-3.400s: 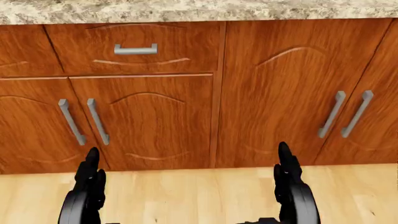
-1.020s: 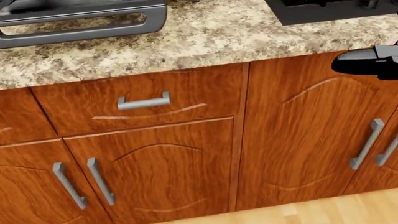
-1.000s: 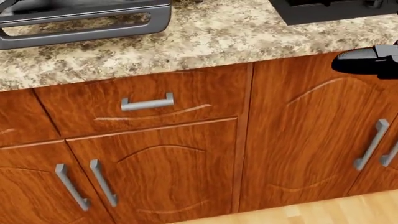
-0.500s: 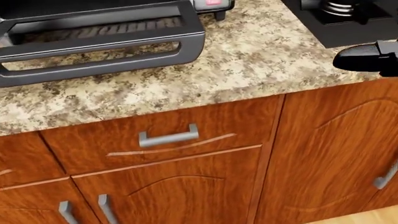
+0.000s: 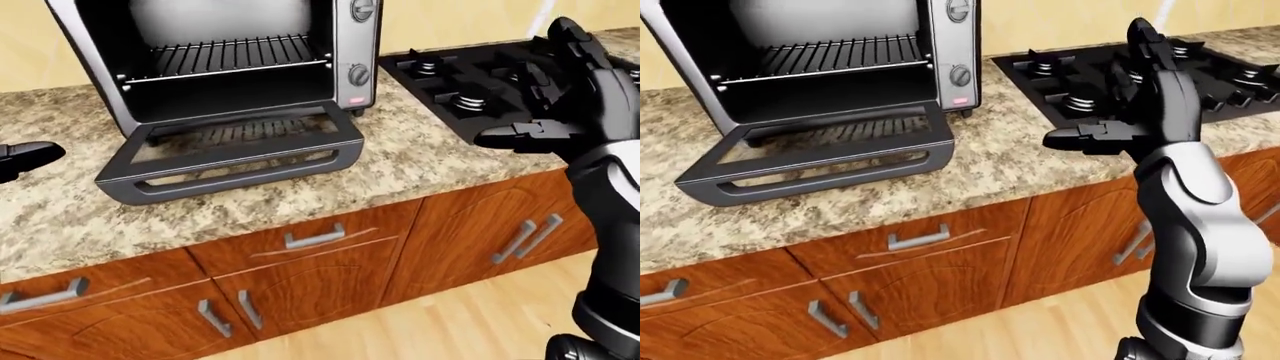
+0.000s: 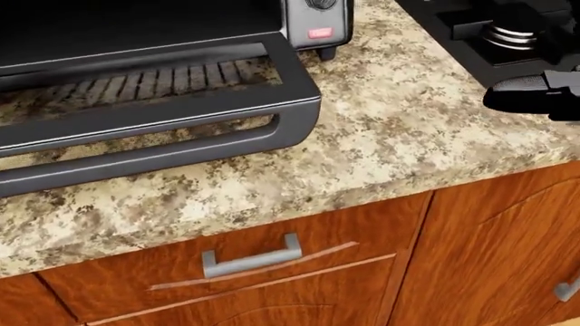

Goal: Close the toaster oven door.

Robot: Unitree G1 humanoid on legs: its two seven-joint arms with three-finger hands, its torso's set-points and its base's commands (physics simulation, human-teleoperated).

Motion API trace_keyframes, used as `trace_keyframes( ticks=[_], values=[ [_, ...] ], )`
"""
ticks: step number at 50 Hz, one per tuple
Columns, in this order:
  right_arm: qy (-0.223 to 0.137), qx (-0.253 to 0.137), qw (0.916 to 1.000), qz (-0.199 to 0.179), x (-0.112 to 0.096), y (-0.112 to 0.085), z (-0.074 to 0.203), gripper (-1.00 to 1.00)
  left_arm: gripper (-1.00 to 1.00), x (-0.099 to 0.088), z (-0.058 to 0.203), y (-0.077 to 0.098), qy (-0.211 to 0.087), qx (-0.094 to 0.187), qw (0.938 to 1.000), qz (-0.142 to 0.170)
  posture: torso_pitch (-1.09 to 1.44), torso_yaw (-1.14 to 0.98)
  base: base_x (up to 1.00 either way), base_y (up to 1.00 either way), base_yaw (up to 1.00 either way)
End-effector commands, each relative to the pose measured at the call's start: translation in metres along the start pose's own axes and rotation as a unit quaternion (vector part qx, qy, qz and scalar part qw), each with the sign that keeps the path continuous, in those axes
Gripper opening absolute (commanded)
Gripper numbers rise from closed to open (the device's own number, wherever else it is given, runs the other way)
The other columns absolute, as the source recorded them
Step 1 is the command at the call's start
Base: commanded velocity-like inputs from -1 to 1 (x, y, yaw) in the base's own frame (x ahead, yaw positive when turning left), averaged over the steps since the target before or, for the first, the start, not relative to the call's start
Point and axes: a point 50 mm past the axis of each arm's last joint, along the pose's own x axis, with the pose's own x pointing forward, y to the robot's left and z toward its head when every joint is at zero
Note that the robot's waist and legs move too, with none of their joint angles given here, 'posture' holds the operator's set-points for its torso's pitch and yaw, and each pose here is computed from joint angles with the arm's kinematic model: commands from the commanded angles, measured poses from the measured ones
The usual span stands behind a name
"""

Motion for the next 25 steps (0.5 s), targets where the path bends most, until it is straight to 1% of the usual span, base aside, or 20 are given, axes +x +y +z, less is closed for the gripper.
trace_keyframes(
  ticks=[1, 8, 17, 22, 25],
  values=[
    [-0.061, -0.009, 0.9980, 0.012, -0.002, 0.004, 0.025, 1.00, 1.00, -0.001, 0.026, 0.005, -0.058, 0.007, 0.9982, 0.011, 0.00, 0.00, 0.20, 0.02, 0.00],
    [-0.065, -0.010, 0.9978, 0.012, -0.001, 0.004, 0.029, 1.00, 1.00, -0.001, 0.029, 0.011, -0.058, 0.002, 0.9981, 0.021, 0.00, 0.00, 0.20, 0.02, 0.00],
    [-0.067, -0.010, 0.9977, 0.011, -0.002, 0.003, 0.032, 1.00, 1.00, -0.002, 0.023, 0.021, -0.048, 0.001, 0.9983, 0.032, 0.00, 0.00, 0.20, 0.03, 0.00],
    [-0.067, -0.009, 0.9976, 0.012, -0.001, 0.004, 0.032, 1.00, 1.00, -0.003, 0.023, 0.025, -0.047, 0.004, 0.9983, 0.035, 0.00, 0.00, 0.20, 0.04, 0.00],
    [-0.068, -0.009, 0.9976, 0.013, -0.001, 0.004, 0.032, 1.00, 1.00, -0.003, 0.023, 0.030, -0.045, 0.001, 0.9982, 0.040, 0.00, 0.00, 0.20, 0.05, 0.00]
  ],
)
